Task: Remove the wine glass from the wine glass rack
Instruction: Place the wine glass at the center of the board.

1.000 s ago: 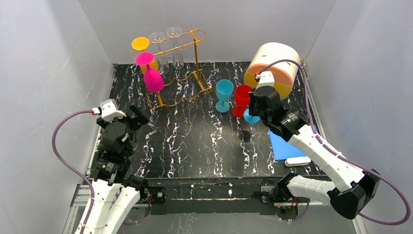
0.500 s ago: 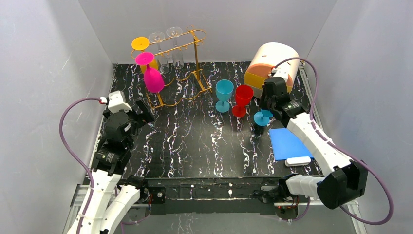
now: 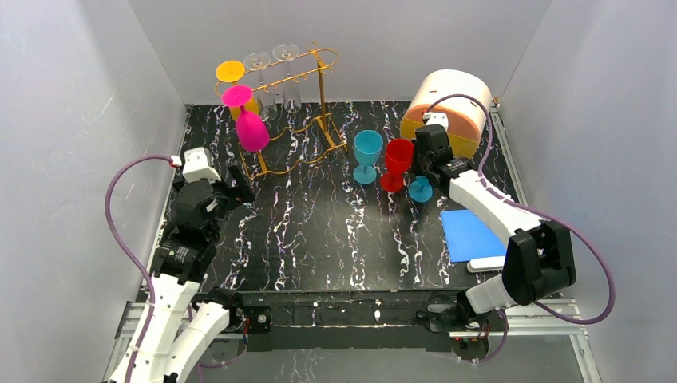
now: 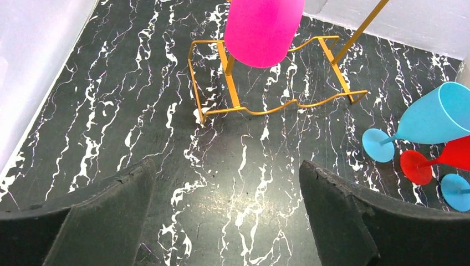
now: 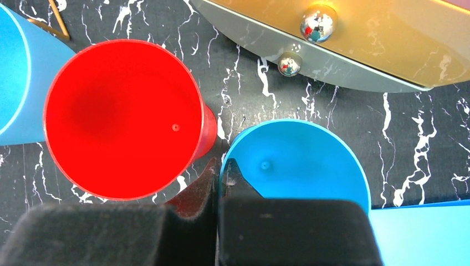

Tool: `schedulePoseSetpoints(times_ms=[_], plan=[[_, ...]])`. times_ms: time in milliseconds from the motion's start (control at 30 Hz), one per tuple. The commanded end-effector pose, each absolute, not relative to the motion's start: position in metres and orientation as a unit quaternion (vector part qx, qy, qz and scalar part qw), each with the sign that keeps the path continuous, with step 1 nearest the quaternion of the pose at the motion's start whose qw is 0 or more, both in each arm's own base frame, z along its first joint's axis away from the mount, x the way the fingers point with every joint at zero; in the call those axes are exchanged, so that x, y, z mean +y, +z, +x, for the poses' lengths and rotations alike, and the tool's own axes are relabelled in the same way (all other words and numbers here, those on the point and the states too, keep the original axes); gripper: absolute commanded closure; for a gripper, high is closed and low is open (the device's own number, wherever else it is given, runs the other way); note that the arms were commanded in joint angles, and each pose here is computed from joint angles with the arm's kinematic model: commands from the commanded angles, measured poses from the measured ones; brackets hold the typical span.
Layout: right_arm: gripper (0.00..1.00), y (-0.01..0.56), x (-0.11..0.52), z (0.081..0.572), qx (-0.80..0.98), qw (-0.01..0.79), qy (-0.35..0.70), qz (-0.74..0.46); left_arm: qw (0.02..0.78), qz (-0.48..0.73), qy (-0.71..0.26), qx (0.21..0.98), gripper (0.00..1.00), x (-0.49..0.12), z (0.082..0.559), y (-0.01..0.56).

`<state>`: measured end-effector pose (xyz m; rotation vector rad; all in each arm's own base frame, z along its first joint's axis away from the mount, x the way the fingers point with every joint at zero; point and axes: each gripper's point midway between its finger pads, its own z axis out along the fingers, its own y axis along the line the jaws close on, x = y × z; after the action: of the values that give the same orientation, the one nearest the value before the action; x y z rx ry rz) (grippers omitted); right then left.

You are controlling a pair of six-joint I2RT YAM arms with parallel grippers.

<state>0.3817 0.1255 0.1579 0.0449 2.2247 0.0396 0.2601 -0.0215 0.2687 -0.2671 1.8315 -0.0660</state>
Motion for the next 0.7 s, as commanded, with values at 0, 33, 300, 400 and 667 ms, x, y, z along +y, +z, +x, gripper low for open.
schedulePoseSetpoints(times_ms=[0,33,300,400,667], plan=[[0.99,0.168,0.13,0.396,0.883,0.467,0.031,0.035,0.612,-0.113,-0.025,0.782,0.02,-0.019,0.26,0.286],[0.99,0.166,0.13,0.395,0.885,0.463,0.032,0.034,0.613,-0.113,-0.025,0.782,0.02,-0.019,0.26,0.286],[0.88,0.158,0.127,0.389,0.895,0.445,0.026,0.035,0.611,-0.109,-0.026,0.783,0.02,-0.02,0.26,0.286],[0.86,0.156,0.127,0.388,0.898,0.438,0.026,0.035,0.61,-0.11,-0.034,0.784,0.02,-0.023,0.262,0.289],[0.77,0.161,0.125,0.388,0.9,0.433,0.023,0.035,0.598,-0.106,-0.035,0.793,0.02,-0.025,0.261,0.282]])
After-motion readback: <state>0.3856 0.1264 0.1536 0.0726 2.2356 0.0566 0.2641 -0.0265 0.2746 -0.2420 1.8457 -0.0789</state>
